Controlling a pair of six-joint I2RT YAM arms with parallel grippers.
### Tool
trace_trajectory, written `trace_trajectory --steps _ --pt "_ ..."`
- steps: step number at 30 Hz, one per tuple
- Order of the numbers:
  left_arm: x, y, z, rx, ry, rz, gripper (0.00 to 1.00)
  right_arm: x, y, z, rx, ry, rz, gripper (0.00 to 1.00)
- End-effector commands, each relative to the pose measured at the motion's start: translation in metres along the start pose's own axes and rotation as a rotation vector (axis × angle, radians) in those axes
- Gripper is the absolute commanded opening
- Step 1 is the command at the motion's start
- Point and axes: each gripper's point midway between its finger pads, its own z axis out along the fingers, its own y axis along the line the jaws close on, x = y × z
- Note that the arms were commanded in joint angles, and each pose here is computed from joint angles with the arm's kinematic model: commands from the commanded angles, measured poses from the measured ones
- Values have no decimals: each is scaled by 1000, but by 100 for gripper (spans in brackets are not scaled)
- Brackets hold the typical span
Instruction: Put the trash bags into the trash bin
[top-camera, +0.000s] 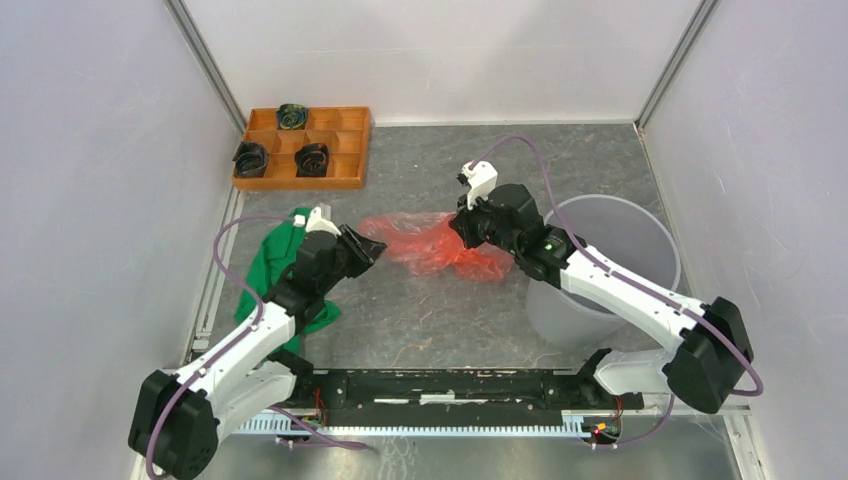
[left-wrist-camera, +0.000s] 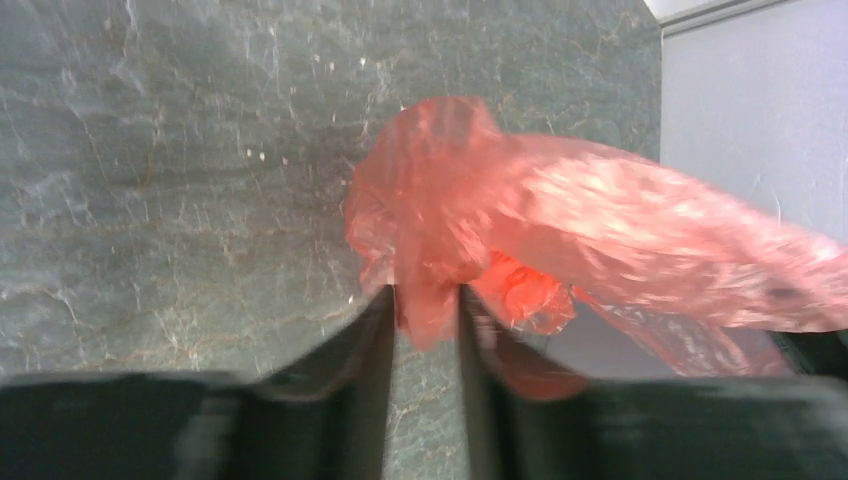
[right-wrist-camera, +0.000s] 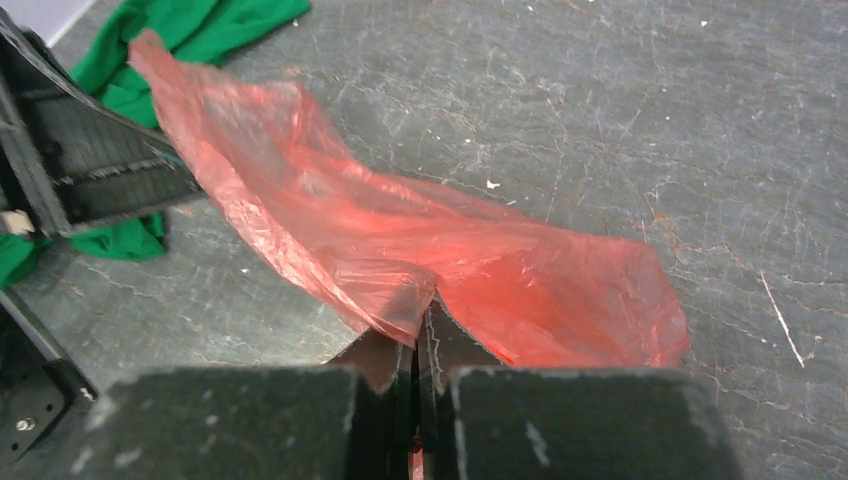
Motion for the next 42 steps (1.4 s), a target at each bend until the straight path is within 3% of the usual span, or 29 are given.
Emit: trace_trajectory --steps 1,3,4,6,9,13,15,17,20,22,24,27,35,38,42 --pt "-57 -35 2 44 -157 102 26 -24 -10 13 54 -51 -47 0" --pt "-84 -44 -1 25 -204 114 5 -38 -17 18 94 -59 -70 0" --pt "-104 -55 -6 29 -235 129 2 -57 -18 16 110 -75 -85 0" --pt "-141 -88 -26 91 -288 162 2 -99 -16 8 126 -122 -121 0" --pt "-184 -173 -85 323 -369 281 2 -174 -3 -32 98 -264 -156 0" --pt "-197 -245 -173 601 -477 407 2 -225 41 -105 -120 -546 -198 4" --pt "-195 -235 -183 582 -507 398 2 -217 53 -126 -206 -663 -216 9" --pt "-183 -197 -163 459 -477 348 2 -184 50 -117 -216 -672 -203 12" --pt "-136 -99 -104 179 -326 254 2 -94 32 -60 -185 -440 -97 1" --pt "-97 -43 -82 48 -222 188 2 -30 35 -32 -231 -257 -48 1" --pt "-67 -13 -72 9 -148 146 2 10 38 -20 -262 -129 -14 1" --pt "-61 -16 -78 37 -125 157 2 3 42 -27 -274 -148 -47 1" --pt "-157 -121 -165 155 -385 337 2 -103 52 -77 -243 -306 -160 2" --pt "-157 -124 -176 173 -407 329 2 -98 50 -81 -236 -314 -156 2" --pt "-136 -88 -162 100 -366 284 2 -54 43 -64 -225 -221 -114 2"
